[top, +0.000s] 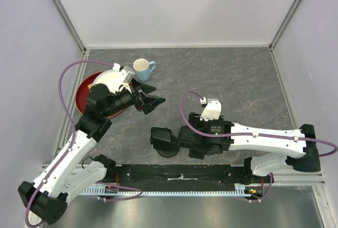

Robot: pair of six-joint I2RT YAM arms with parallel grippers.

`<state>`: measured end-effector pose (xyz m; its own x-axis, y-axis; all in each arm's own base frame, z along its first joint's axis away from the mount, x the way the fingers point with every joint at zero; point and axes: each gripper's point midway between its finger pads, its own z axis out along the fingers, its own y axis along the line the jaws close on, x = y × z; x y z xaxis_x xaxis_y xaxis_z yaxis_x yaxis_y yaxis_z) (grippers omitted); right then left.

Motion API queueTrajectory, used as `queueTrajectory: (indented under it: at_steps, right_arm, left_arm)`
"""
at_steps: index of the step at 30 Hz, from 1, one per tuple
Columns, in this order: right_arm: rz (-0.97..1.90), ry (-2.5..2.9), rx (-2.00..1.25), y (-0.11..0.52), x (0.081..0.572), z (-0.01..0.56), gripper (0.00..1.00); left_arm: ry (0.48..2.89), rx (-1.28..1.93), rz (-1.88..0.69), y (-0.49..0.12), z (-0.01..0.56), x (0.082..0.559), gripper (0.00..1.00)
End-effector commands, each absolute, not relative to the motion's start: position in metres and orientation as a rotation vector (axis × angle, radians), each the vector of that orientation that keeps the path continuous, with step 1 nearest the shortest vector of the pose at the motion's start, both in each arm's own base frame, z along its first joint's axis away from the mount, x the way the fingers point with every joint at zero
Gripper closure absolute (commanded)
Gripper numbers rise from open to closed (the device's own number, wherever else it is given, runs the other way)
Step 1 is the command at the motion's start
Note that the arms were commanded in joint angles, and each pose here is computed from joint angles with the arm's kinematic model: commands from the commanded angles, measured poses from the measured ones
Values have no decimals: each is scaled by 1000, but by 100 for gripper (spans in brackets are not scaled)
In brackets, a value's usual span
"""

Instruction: Place the phone on the phone stand

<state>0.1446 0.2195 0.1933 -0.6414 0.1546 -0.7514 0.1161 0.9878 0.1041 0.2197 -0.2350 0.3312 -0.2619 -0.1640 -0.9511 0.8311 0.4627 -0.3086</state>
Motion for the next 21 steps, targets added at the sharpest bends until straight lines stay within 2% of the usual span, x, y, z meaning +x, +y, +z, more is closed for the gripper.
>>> queueTrajectory:
  at_steps: [1, 21]
  right_arm:
    - [53, 2203, 209, 209, 154, 209, 100]
    - [34, 2267, 218, 198, 143, 186, 100]
  left_arm:
    - [1476, 633, -1042, -234, 353, 217, 18]
    - [1484, 637, -1055, -236, 351, 217, 18]
